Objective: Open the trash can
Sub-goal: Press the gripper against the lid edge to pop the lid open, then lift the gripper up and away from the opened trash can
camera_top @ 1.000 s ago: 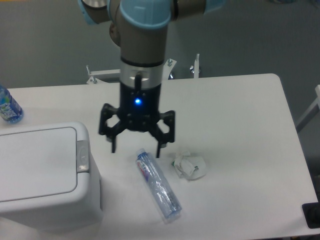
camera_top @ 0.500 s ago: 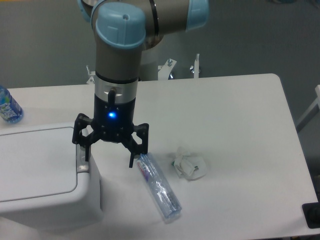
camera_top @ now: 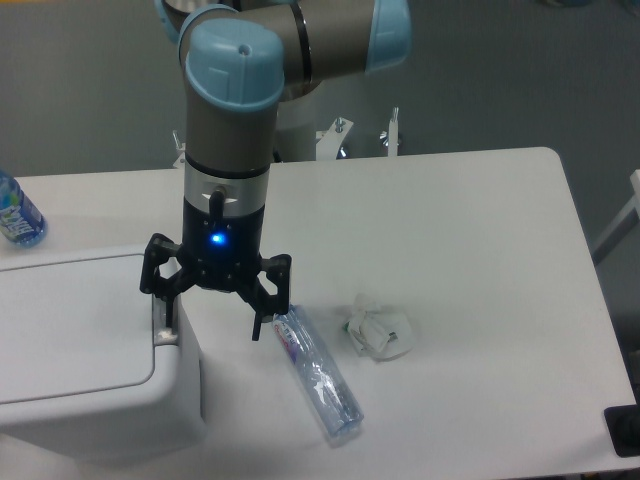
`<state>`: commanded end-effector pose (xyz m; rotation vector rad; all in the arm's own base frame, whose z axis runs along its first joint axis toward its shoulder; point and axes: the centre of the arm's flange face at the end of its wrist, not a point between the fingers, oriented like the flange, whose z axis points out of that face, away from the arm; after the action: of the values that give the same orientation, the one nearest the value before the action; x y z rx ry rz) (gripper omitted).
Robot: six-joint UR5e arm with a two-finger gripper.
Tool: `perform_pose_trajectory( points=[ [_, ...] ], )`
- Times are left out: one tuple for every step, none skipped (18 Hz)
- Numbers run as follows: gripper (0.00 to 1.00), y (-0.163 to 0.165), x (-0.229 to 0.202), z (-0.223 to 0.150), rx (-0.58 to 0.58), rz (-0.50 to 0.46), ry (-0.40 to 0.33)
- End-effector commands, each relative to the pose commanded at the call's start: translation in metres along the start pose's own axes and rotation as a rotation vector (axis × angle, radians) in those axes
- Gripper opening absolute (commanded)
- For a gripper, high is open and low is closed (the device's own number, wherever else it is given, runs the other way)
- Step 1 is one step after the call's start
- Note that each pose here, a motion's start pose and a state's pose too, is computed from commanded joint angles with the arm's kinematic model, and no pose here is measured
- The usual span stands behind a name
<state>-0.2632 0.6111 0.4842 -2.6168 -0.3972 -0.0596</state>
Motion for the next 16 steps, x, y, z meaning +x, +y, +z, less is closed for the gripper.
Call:
perform_pose_trajectory(
  points=[
    [1.0, 0.0, 0.0, 0.001, 0.0, 0.0, 0.0],
    [1.0, 0.0, 0.0, 0.001, -0.001, 0.0, 0.0],
    [1.0, 0.0, 0.0, 0.001, 0.0, 0.0, 0.001],
    [1.0, 0.0, 0.0, 0.002, -0.001, 0.0, 0.0],
    [1.0, 0.0, -0.001, 0.002, -0.001, 0.0, 0.0],
    [1.0, 0.0, -0.001, 0.003, -0.004, -0.001, 0.001],
    [1.0, 0.0, -0.001, 0.003, -0.004, -0.001, 0.001],
    [1.0, 0.0, -0.001, 0.004, -0.004, -0.001, 0.001],
    [1.0, 0.0, -0.001, 0.003, -0.003, -0.001, 0.001],
    [1.0, 0.0, -0.001, 0.003, -0.003, -0.001, 0.001],
    [1.0, 0.0, -0.001, 0.005, -0.004, -0.001, 0.001],
    [1.0, -0.001, -0.001, 0.004, -0.003, -0.001, 0.001],
    [1.0, -0.003, -0.001, 0.001, 0.003, 0.002, -0.001],
    [1.0, -0.005, -0.001, -0.002, 0.01, 0.006, -0.003],
    [1.0, -0.012, -0.001, -0.012, 0.034, 0.022, -0.011],
    [1.0, -0.016, -0.002, -0.019, 0.049, 0.047, -0.017]
  ],
)
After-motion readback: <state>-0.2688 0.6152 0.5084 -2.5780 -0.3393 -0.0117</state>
